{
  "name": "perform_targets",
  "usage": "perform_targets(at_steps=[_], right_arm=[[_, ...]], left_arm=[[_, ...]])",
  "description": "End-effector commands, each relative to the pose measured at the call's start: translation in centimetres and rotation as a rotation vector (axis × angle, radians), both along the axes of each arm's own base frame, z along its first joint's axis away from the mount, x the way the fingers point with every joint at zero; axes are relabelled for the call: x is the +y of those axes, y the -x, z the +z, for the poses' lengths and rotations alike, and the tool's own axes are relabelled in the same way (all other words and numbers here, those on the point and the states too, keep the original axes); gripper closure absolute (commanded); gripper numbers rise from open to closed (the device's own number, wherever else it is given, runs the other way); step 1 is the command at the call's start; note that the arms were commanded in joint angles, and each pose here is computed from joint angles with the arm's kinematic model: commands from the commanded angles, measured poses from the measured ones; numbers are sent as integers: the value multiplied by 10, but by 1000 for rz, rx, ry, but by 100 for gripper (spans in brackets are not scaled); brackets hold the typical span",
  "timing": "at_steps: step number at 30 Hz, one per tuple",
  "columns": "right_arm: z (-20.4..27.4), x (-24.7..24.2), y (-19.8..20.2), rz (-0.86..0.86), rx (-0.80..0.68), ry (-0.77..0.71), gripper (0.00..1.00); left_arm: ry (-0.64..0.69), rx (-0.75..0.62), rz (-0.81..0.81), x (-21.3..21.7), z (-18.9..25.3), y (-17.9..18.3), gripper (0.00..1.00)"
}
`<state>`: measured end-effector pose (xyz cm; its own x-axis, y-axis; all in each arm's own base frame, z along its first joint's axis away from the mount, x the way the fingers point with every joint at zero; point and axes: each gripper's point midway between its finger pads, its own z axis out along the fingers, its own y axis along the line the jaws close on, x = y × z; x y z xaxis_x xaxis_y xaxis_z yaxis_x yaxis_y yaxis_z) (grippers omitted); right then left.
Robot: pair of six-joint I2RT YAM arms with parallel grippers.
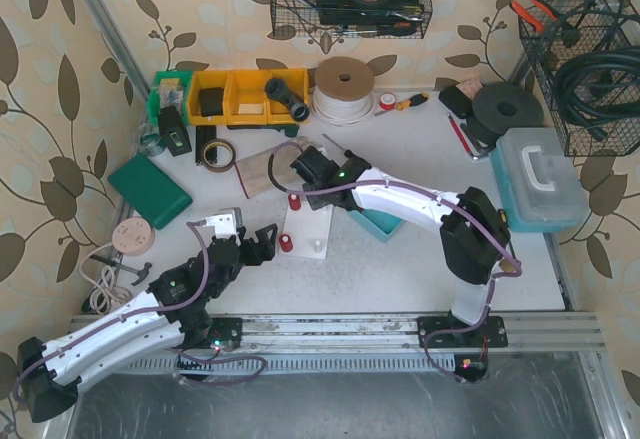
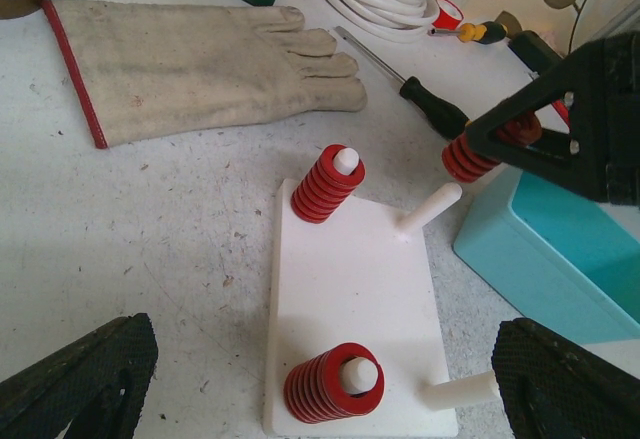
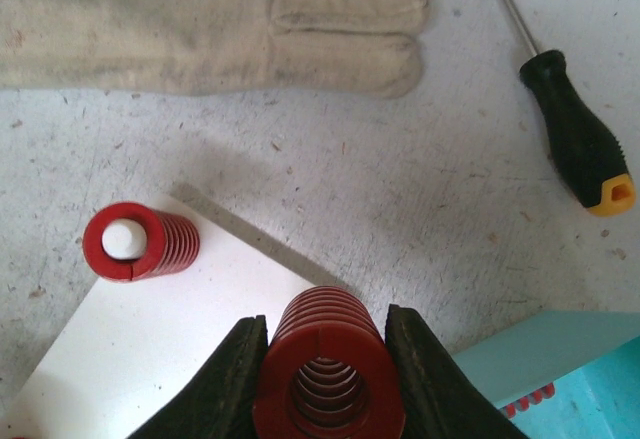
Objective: Install the large spring
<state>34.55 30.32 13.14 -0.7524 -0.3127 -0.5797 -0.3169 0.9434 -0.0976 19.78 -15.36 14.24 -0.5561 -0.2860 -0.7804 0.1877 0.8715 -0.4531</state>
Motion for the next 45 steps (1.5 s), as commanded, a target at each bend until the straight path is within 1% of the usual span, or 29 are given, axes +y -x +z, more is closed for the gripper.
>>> perform_targets(at_steps=[1, 11, 16, 22, 28, 33, 39, 45], right_arm=[[-1, -10, 6, -35, -9, 12, 100], [-30, -4, 7, -36, 46, 14, 100], [-39, -4, 2, -46, 66, -38, 100], [-47, -5, 3, -54, 85, -23, 100], [-30, -7, 6, -51, 35, -15, 100], [-9, -5, 0, -39, -26, -28, 100], [13, -8, 4, -41, -56, -32, 100], [14, -19, 17, -66, -47, -45, 100]], left_arm=[[29, -24, 30, 2, 6, -4, 6], [29, -25, 31, 2, 7, -5, 6], [27, -23, 33, 2, 6, -5, 6], [23, -23, 35, 3, 5, -6, 6], [26, -27, 37, 3, 5, -6, 6], [18, -26, 31, 1, 5, -6, 6], [26, -28, 31, 2, 5, -6, 6], [35, -32, 33, 3, 5, -5, 6]])
